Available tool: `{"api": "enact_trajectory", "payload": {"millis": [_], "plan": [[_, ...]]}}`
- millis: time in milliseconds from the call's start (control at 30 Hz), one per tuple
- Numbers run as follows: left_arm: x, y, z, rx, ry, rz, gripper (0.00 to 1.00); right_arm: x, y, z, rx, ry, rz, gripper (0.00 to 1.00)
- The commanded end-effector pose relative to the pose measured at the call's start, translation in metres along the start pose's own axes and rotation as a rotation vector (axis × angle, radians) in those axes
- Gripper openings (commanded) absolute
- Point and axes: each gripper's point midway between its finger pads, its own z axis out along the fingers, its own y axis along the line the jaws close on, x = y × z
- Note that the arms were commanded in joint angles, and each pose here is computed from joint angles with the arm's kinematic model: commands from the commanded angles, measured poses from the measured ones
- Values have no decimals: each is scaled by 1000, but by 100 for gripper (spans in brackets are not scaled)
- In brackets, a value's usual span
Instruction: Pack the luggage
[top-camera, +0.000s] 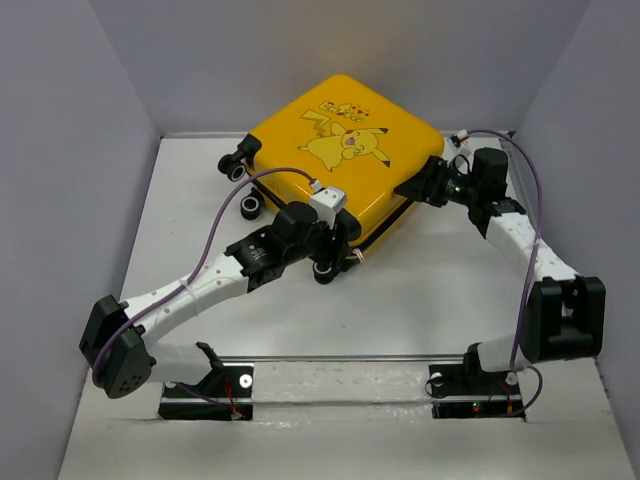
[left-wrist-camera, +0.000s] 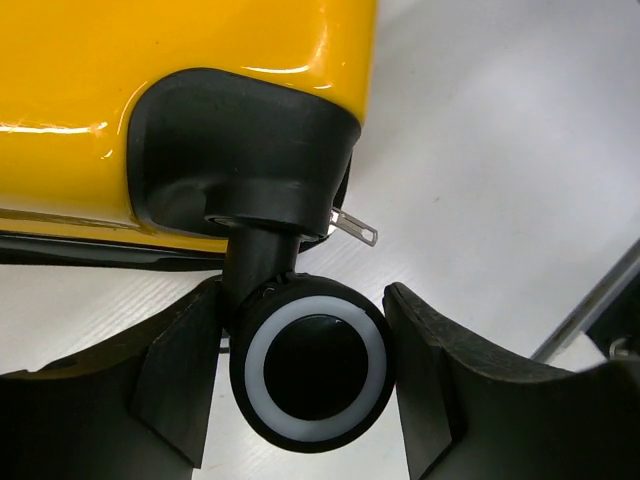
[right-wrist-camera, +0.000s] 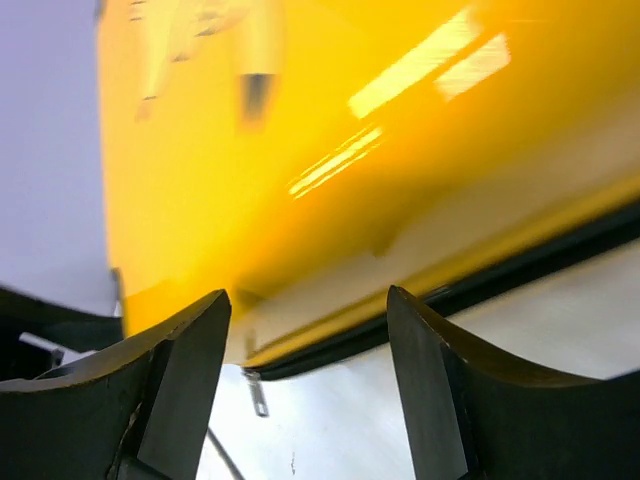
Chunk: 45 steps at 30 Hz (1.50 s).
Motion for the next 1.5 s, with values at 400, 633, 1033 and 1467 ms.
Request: {"api": "enact_trajectory", "payload": {"millis": [400,633,1033,1467], "plan": [[-73,-99,-24,412,-202,-176,6,136,33,-6,-86,112,-237,62],[-101,-98,-42,425,-275,-205,6,145,32,8,-138,172,-223,65],[-108,-95,-52,423,-301,-227,6,161,51,21,-241,143,-298,62],[-110,-95,-43,427,-295,-245,6,173,67,27,-305,34,-321,30]]}}
